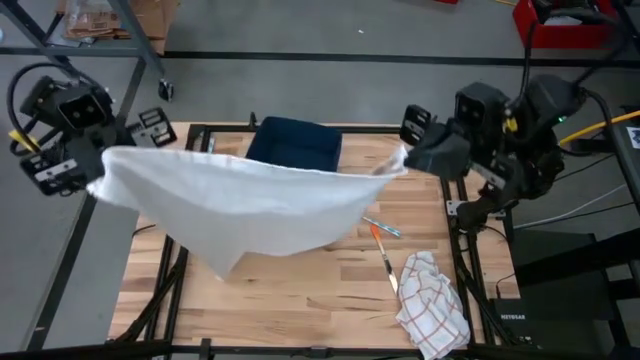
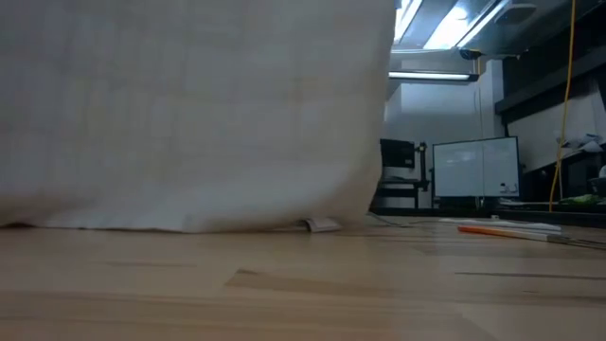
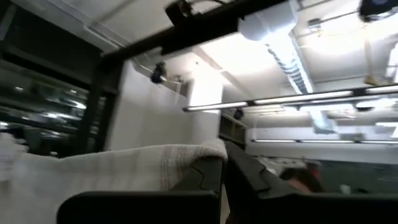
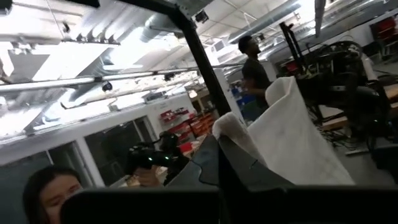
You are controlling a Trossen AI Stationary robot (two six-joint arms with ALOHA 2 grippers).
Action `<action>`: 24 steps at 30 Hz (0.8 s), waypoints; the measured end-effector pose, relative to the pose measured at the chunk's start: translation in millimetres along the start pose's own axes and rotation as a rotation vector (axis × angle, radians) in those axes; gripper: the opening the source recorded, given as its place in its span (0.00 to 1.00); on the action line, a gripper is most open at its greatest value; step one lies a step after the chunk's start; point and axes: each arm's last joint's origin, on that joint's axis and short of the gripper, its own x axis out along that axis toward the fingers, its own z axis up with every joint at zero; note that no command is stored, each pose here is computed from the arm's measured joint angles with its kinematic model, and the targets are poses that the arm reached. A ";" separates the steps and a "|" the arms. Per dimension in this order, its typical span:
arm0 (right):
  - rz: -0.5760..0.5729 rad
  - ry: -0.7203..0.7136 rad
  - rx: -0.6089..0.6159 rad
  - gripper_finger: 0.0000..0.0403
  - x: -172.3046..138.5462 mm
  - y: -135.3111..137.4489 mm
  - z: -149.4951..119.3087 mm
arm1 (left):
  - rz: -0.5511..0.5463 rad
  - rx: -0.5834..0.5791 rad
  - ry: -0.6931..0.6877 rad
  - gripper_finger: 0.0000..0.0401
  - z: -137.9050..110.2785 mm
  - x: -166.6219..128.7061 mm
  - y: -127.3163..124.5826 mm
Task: Fold towel
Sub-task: Fold the top white patterned towel
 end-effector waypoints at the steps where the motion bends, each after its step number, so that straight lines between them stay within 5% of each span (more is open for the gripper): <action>1: -0.012 0.004 -0.004 0.00 0.7 2.7 -2.6 | -0.014 -0.009 0.007 0.00 -4.2 3.0 0.2; 14: -0.100 0.128 0.002 0.00 10.9 38.6 -42.4 | -0.059 -0.190 0.113 0.00 -68.8 48.2 -10.0; 24: -0.057 0.241 -0.005 0.00 36.6 68.1 -90.7 | 0.148 -0.129 0.142 0.00 -103.0 66.3 -42.3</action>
